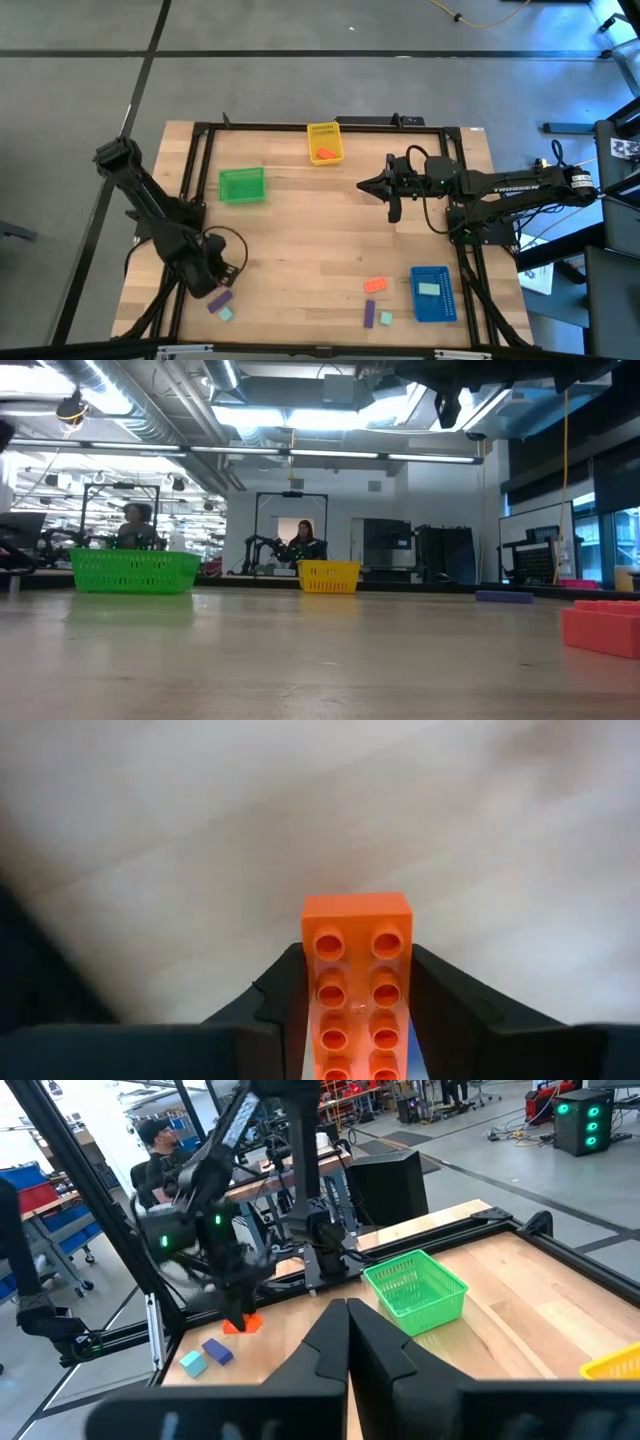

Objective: Sort & place blocks by color
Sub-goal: Put the left orange game piece into the yellow bin

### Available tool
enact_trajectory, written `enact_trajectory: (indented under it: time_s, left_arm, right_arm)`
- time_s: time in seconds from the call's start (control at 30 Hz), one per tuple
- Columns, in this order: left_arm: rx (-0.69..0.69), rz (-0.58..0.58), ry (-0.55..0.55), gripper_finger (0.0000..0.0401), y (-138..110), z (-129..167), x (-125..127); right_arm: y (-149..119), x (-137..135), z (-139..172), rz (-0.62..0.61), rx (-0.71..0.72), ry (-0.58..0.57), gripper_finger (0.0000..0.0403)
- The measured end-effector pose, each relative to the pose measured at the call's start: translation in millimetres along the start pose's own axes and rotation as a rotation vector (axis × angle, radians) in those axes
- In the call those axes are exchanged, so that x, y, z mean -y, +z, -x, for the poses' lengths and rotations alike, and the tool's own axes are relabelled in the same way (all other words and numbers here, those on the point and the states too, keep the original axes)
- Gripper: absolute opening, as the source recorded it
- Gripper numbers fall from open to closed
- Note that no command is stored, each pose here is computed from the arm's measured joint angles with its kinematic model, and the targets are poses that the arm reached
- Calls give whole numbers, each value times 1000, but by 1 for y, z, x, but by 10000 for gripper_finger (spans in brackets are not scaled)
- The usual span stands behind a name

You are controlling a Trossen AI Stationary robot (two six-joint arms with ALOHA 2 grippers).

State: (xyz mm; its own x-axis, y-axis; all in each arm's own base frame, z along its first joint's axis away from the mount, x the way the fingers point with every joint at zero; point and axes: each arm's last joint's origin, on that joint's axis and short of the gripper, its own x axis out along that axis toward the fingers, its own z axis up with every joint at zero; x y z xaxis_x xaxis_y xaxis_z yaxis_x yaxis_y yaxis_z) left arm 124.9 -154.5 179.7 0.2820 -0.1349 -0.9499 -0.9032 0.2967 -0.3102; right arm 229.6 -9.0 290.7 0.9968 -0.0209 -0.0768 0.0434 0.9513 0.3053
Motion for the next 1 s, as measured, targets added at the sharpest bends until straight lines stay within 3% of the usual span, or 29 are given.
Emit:
enact_trajectory:
  time_s: [0.17, 0.43, 0.6, 0.8, 1.0]
  left_arm:
    - [177, -102, -278, 128, 33, 38, 8]
    - [569, -352, -578, 128, 104, 85, 35]
    - [804, -566, -753, 128, 155, 109, 55]
    - [1031, -751, -881, 128, 211, 125, 60]
    - [1090, -755, -948, 128, 230, 126, 63]
  right_arm:
    - [0, 0, 0, 0, 0, 7, 1]
    - [1, -2, 0, -3, -7, 59, 1]
    - [1, -2, 0, -30, -11, 72, 1]
    - [2, -3, 0, -25, 1, 74, 1]
    - [2, -2, 0, -5, 8, 58, 1]
